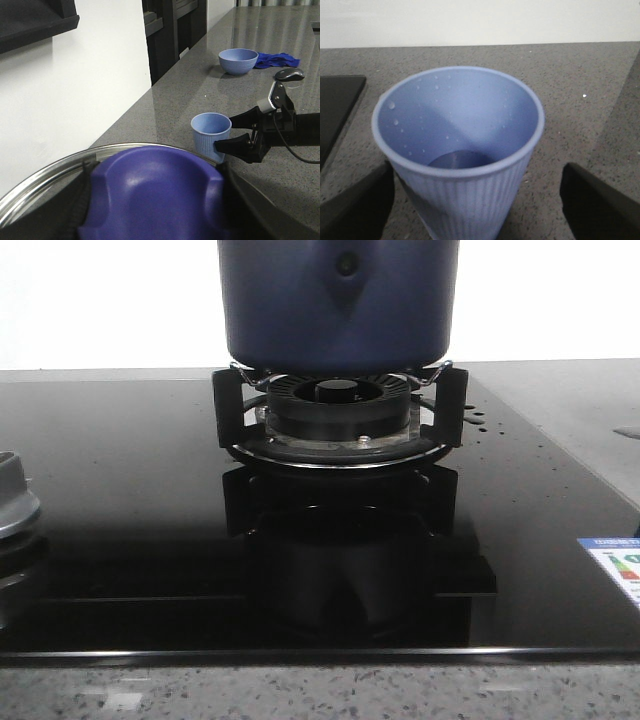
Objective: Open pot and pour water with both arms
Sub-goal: 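Close the right gripper around the light blue cup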
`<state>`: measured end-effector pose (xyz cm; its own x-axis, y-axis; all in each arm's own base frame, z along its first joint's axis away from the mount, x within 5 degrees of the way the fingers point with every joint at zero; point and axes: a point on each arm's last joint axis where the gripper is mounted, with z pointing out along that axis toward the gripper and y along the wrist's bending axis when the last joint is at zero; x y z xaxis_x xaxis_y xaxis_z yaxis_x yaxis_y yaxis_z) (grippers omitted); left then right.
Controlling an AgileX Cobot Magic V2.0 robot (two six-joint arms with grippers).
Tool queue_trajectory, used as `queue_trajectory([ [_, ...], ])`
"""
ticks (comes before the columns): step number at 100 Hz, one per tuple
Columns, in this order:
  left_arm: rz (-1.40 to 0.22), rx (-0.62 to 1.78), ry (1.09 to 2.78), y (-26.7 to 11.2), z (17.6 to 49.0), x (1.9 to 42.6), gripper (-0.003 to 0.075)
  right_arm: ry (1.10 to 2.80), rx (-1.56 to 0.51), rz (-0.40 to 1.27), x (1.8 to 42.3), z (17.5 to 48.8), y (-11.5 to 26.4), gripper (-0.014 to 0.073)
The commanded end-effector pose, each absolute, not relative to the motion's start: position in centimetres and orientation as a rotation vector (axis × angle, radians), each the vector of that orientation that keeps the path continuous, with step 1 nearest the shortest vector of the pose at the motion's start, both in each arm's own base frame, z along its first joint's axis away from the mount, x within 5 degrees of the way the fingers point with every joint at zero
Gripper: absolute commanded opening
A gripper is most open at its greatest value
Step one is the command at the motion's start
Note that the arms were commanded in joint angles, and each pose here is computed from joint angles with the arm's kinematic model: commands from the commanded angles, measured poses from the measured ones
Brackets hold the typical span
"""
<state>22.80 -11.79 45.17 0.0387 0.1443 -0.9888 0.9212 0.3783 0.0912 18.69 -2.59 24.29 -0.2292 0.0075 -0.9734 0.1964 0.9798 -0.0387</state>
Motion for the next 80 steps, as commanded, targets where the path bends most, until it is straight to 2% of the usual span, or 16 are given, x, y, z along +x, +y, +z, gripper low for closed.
queue_trajectory([
  [1,-0.85,0.958,1.316,-11.6,47.6,21.6,0.0274,1.645,0.179,-0.218,19.3,26.1,-3.1,0.0606],
  [80,-0.857,0.967,1.314,-11.7,47.6,21.5,0.0274,1.565,0.216,-0.298,21.7,24.6,-4.0,0.0606],
])
